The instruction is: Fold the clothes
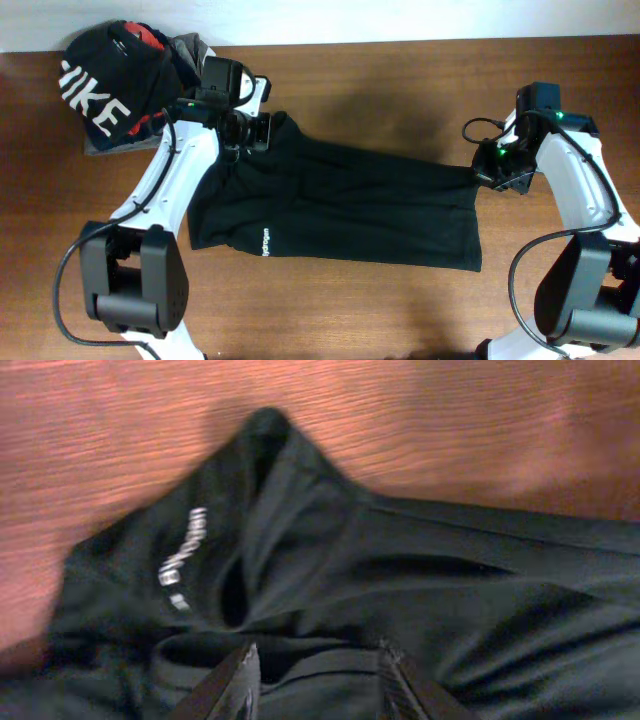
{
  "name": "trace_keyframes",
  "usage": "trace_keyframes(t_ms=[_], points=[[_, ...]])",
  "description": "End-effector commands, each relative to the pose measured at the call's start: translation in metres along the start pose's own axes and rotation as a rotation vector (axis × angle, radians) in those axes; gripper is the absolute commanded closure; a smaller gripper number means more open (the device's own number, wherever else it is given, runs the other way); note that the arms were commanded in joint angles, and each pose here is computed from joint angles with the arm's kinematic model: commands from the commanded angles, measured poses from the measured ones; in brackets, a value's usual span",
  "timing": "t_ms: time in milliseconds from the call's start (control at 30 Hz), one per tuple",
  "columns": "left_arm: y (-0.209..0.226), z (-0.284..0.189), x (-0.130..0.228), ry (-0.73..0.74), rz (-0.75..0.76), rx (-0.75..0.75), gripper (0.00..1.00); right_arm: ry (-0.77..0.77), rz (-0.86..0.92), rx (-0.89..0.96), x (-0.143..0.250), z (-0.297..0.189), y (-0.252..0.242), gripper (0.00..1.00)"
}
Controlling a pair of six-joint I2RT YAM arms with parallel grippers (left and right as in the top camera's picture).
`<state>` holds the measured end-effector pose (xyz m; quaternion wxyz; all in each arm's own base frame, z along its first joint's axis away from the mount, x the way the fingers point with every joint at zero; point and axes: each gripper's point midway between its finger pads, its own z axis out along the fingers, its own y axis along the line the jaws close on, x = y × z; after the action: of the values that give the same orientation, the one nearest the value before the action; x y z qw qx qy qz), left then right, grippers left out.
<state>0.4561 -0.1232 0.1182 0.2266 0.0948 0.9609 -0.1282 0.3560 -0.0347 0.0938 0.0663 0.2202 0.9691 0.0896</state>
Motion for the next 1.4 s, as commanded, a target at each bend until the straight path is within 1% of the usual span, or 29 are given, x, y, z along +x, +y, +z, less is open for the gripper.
trace_keyframes(t_ms=[0, 67, 100, 233, 533, 700, 1033, 1167, 1200, 1233, 1300, 1333, 1367], points=[[0.029, 0.021, 0.011, 0.055, -0.039, -0.108, 0.61, -0.011, -0.007, 0.026, -0.004, -0.001, -0.005, 0.96], [0.038, 0.033, 0.02, 0.092, -0.044, -0.115, 0.61, -0.01, -0.007, 0.026, -0.004, -0.001, -0.005, 0.96], [0.047, 0.042, 0.027, 0.122, -0.023, -0.118, 0.61, -0.008, -0.007, 0.027, -0.003, -0.001, -0.005, 0.96], [0.058, 0.047, 0.032, 0.141, 0.02, -0.122, 0.61, -0.008, -0.007, 0.026, -0.003, -0.001, -0.005, 0.96], [0.06, 0.05, 0.026, 0.117, 0.039, -0.121, 0.61, -0.006, -0.006, 0.027, -0.003, -0.001, -0.005, 0.96], [0.055, 0.052, 0.022, 0.104, 0.059, -0.089, 0.61, -0.005, -0.006, 0.027, -0.002, -0.001, -0.005, 0.96], [0.061, 0.08, 0.044, 0.178, 0.043, -0.084, 0.61, 0.0, -0.005, 0.029, -0.001, -0.001, -0.006, 0.96], [0.061, 0.08, 0.039, 0.163, 0.047, -0.084, 0.62, 0.0, -0.005, 0.029, -0.001, -0.001, -0.006, 0.96], [0.061, 0.079, 0.037, 0.159, 0.048, -0.084, 0.62, 0.0, -0.005, 0.029, -0.001, -0.001, -0.006, 0.96], [0.061, 0.079, 0.035, 0.154, 0.049, -0.084, 0.68, 0.0, -0.005, 0.029, -0.001, -0.001, -0.006, 0.96], [0.061, 0.079, 0.033, 0.149, 0.049, -0.084, 0.83, 0.0, -0.005, 0.029, -0.001, -0.001, -0.006, 0.96], [0.059, 0.079, 0.032, 0.146, 0.049, -0.078, 0.87, 0.0, -0.005, 0.029, -0.001, -0.001, -0.006, 0.96], [0.059, 0.078, 0.031, 0.144, 0.049, -0.073, 0.94, 0.0, -0.005, 0.029, -0.001, -0.001, -0.006, 0.96]])
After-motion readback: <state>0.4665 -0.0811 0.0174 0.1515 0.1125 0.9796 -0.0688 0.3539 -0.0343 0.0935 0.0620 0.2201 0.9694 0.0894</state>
